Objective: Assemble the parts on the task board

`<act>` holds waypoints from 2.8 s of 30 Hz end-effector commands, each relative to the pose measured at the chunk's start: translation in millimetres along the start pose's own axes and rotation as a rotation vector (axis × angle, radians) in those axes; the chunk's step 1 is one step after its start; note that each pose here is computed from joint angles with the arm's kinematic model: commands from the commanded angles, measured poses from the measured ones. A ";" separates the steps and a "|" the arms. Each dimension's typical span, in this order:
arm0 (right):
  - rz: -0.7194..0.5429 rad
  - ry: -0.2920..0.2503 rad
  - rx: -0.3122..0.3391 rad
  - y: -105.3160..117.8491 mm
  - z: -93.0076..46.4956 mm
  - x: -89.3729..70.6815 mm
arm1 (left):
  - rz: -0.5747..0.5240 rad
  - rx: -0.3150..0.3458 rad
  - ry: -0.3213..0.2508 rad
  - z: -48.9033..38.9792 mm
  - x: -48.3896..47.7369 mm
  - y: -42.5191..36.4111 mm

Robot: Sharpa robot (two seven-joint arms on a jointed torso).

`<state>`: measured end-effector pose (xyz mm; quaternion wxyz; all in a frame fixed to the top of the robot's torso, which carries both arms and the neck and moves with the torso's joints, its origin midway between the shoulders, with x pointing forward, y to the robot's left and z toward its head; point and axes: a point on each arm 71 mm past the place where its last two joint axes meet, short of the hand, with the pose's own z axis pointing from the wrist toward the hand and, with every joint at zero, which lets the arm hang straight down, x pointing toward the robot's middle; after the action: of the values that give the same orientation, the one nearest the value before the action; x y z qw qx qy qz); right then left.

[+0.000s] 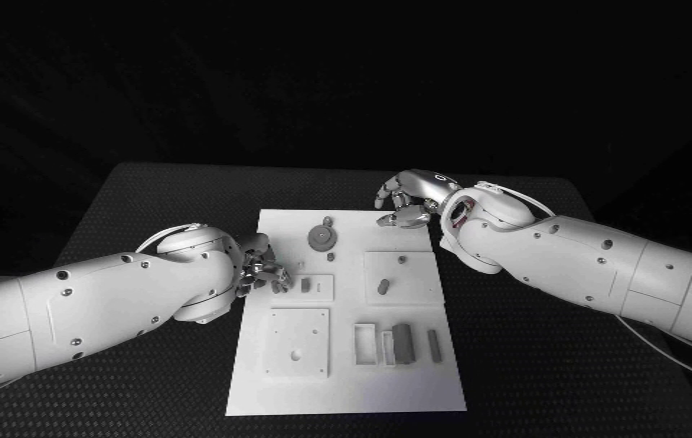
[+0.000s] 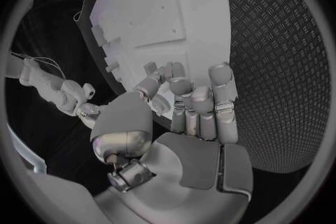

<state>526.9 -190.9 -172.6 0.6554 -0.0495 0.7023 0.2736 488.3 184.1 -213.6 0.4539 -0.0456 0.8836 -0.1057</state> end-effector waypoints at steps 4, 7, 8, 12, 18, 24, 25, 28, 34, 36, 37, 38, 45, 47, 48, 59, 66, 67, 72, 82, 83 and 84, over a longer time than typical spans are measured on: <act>-0.003 0.007 -0.003 0.4 -0.1 0.7 | 0.003 0.031 -0.016 -1.2 0.4 -4.0; -0.003 0.008 -0.003 0.4 -0.1 0.7 | 0.009 0.036 -0.024 -1.8 0.6 -4.7; -0.003 0.008 -0.003 0.4 -0.1 0.7 | 0.012 0.038 -0.026 -2.0 0.7 -4.9; -0.003 0.009 -0.002 0.0 -0.2 0.7 | 0.043 0.049 -0.047 -2.7 1.0 -6.2; -0.003 0.010 -0.002 0.1 -0.1 0.8 | 0.061 0.057 -0.069 -3.7 0.9 -6.8; -0.003 0.011 -0.001 -0.1 -0.1 0.9 | 0.077 0.061 -0.080 -4.2 0.5 -7.1; -0.003 0.012 -0.002 -0.1 -0.1 0.9 | 0.084 0.061 -0.082 -4.2 0.4 -7.2; -0.003 0.012 -0.002 0.0 0.0 1.0 | 0.086 0.061 -0.076 -4.0 1.1 -7.5; -0.003 0.013 -0.001 -0.3 -0.1 0.9 | 0.114 0.056 -0.060 -3.9 2.3 -7.2; -0.003 0.013 0.000 -0.5 -0.1 0.9 | 0.116 0.056 -0.057 -3.8 2.5 -7.3; -0.003 0.013 0.000 -0.5 -0.1 0.9 | 0.117 0.056 -0.055 -3.8 2.7 -7.5; -0.003 0.013 0.000 -0.6 -0.1 0.9 | 0.119 0.056 -0.052 -3.8 3.0 -7.7; -0.003 0.013 0.000 -0.5 -0.1 0.9 | 0.116 0.053 -0.030 -3.6 4.8 -7.6; -0.003 0.013 -0.001 -0.4 -0.1 1.0 | 0.118 0.052 -0.030 -3.5 5.0 -7.5; -0.003 0.013 -0.001 -0.4 -0.1 1.0 | 0.118 0.052 -0.030 -3.4 4.9 -7.4; -0.003 0.013 -0.001 -0.4 -0.2 0.9 | 0.117 0.046 -0.028 -3.3 5.2 -7.3; -0.003 0.013 0.000 -0.6 -0.3 0.8 | 0.120 0.042 -0.024 -3.3 5.4 -6.6; -0.003 0.013 0.000 -0.6 -0.3 0.9 | 0.120 0.041 -0.023 -3.3 5.5 -6.5; -0.003 0.012 -0.001 -0.4 -0.2 0.9 | 0.120 0.038 -0.025 -3.3 5.4 -6.1; -0.003 0.012 -0.001 -0.7 -0.4 0.7 | 0.124 0.026 -0.020 -3.3 5.6 -4.7; -0.003 0.011 0.000 -0.7 -0.4 0.7 | 0.125 0.024 -0.019 -3.3 5.6 -4.5; -0.003 0.010 -0.001 -0.5 -0.2 0.7 | 0.124 0.024 -0.020 -3.3 5.6 -4.3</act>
<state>527.1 -191.8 -172.9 0.6544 -0.0493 0.7036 0.2725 483.4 178.3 -213.3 0.4760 0.0107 0.8742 -0.0959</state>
